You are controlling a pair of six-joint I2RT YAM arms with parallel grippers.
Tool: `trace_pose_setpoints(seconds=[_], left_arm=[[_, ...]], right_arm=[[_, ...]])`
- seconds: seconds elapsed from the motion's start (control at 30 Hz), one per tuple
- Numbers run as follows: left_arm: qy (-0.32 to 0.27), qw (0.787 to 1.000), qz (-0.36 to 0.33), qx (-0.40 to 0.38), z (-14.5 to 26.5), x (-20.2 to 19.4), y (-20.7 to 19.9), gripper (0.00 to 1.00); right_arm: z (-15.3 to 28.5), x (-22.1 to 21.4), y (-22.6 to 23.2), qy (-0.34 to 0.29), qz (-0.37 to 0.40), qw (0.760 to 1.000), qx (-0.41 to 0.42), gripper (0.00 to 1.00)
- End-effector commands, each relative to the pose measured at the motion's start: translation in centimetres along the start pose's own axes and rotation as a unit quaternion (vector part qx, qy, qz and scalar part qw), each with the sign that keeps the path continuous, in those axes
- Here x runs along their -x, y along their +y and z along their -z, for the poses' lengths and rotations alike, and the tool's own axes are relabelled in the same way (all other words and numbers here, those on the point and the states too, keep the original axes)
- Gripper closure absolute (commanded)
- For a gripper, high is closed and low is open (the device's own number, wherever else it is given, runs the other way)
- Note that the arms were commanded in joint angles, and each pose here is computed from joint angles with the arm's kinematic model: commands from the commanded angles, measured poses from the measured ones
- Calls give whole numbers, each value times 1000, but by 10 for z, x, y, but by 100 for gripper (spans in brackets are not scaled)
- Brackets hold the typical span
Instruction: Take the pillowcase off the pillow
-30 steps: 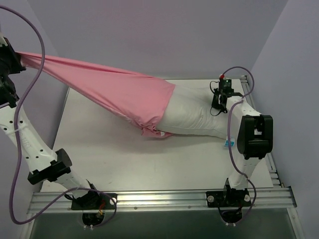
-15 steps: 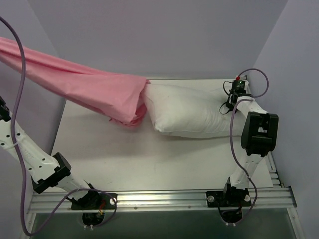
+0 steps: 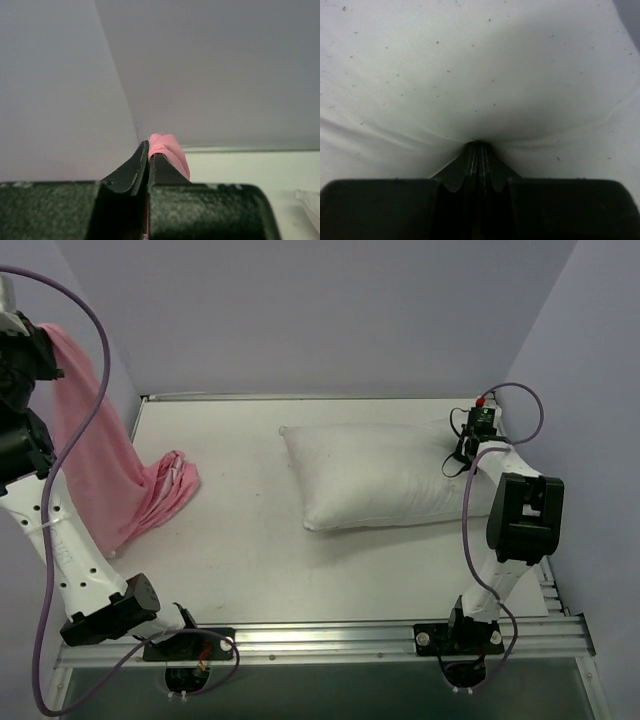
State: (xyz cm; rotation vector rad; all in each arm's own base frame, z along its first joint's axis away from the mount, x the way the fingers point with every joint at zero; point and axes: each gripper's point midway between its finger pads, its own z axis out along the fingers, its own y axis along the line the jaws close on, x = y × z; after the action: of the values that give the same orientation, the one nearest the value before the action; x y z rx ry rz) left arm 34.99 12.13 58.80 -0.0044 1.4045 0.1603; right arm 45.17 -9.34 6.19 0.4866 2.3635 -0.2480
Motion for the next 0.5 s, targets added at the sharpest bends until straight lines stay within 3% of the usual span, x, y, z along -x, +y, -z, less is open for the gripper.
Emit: trace_pose_setpoints(seconds=[0.0, 0.07, 0.1, 0.17, 0.2, 0.23, 0.3, 0.37, 0.4, 0.43, 0.47], left_arm=[[44, 997, -12, -64, 6, -33, -32, 98], [101, 991, -5, -87, 16, -71, -42, 98], [147, 984, 12, -96, 17, -110, -45, 98], [181, 975, -2, -125, 38, -141, -58, 98], [229, 963, 5, -139, 48, -185, -65, 98], [245, 957, -38, -153, 59, -200, -71, 98], [333, 927, -43, -165, 85, -268, -76, 98], [388, 904, -77, -164, 102, -313, -69, 97], [406, 896, -90, -156, 109, -331, -64, 83], [447, 874, -106, -157, 127, -370, -62, 70], [457, 868, -148, -126, 127, -383, -48, 52]], right_arm=[[7, -103, 9, 160, 0, 987, 28, 100], [13, -93, 15, 142, -10, 989, 34, 100], [15, -90, 17, 134, -12, 990, 36, 100], [19, -84, 20, 124, -14, 991, 40, 100], [20, -83, 20, 123, -14, 991, 41, 100], [20, -82, 20, 122, -14, 992, 40, 100], [21, -83, 21, 121, -11, 992, 40, 100], [23, -81, 23, 118, -6, 992, 40, 100], [24, -81, 23, 118, -4, 992, 38, 100], [25, -81, 23, 118, 0, 992, 37, 100], [28, -77, 24, 113, 4, 993, 35, 100]])
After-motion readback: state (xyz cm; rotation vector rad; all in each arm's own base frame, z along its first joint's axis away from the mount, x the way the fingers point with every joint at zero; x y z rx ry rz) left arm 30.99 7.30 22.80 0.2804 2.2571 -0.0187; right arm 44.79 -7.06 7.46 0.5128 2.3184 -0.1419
